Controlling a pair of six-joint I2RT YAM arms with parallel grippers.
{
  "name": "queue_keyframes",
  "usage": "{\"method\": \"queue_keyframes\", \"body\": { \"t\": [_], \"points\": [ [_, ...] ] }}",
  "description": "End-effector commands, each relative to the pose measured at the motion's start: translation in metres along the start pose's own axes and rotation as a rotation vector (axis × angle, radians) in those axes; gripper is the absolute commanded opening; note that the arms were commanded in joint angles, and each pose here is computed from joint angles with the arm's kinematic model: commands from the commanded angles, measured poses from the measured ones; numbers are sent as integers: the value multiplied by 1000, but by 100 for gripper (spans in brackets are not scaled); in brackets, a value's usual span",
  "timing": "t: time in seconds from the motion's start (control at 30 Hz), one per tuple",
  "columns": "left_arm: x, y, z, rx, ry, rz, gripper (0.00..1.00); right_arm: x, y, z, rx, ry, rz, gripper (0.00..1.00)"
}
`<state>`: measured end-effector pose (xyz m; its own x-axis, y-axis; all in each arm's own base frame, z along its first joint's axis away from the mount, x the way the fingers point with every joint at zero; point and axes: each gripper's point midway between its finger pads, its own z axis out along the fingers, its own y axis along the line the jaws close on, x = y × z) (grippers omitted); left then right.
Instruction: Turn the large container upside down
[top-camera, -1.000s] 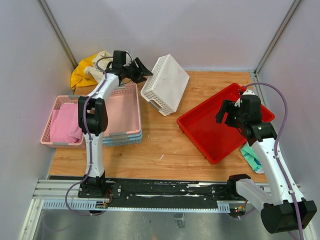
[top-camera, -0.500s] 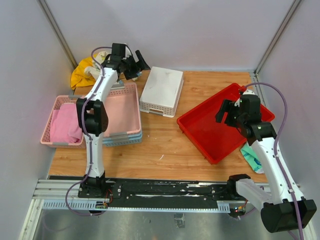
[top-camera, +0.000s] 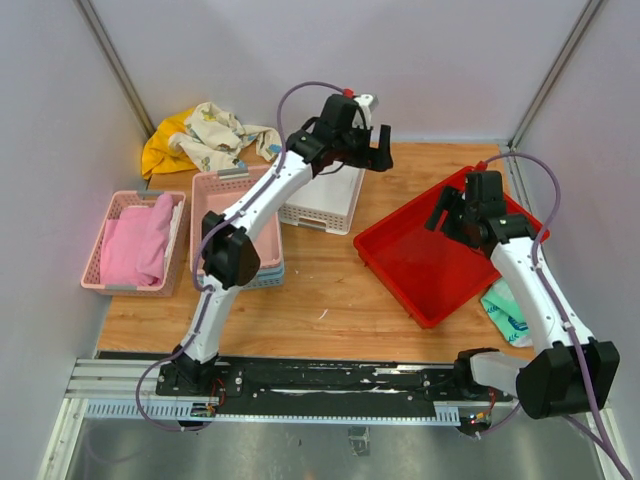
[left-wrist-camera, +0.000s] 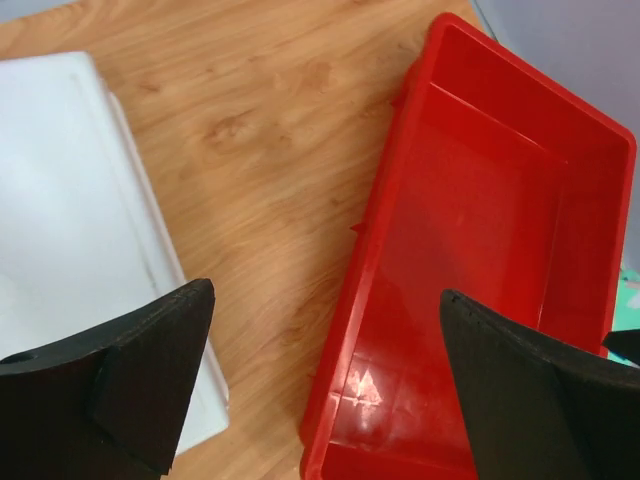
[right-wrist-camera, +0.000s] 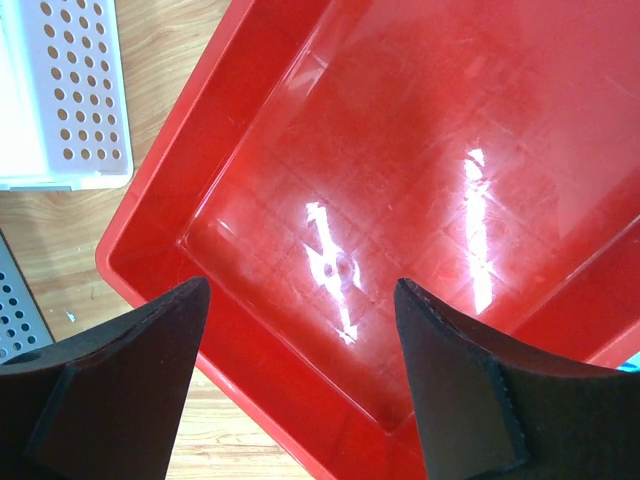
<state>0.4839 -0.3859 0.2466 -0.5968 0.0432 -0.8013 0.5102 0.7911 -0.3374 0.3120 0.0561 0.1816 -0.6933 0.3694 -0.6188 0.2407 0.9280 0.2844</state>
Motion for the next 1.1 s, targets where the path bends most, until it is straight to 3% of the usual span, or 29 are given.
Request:
{"method": "queue_keyframes", "body": {
  "t": [0.0,0.23,0.47,0.7,1.07],
  "points": [
    [25,8,35,63,59,3,99,2,-8,-15,45,-17,26,76],
    [72,-2,77,73,116,57,99,20,-21,-22,52,-28,27,77],
    [78,42,82,-102,106,15,99,16,-19,-26,41,-47,19,77],
    [60,97,58,-151,63,-129,99,3,-14,-19,68,-47,64,71],
    [20,10,-7,17,12,-127,98,-32,-3,29,189,-23,213,71]
  ]
}}
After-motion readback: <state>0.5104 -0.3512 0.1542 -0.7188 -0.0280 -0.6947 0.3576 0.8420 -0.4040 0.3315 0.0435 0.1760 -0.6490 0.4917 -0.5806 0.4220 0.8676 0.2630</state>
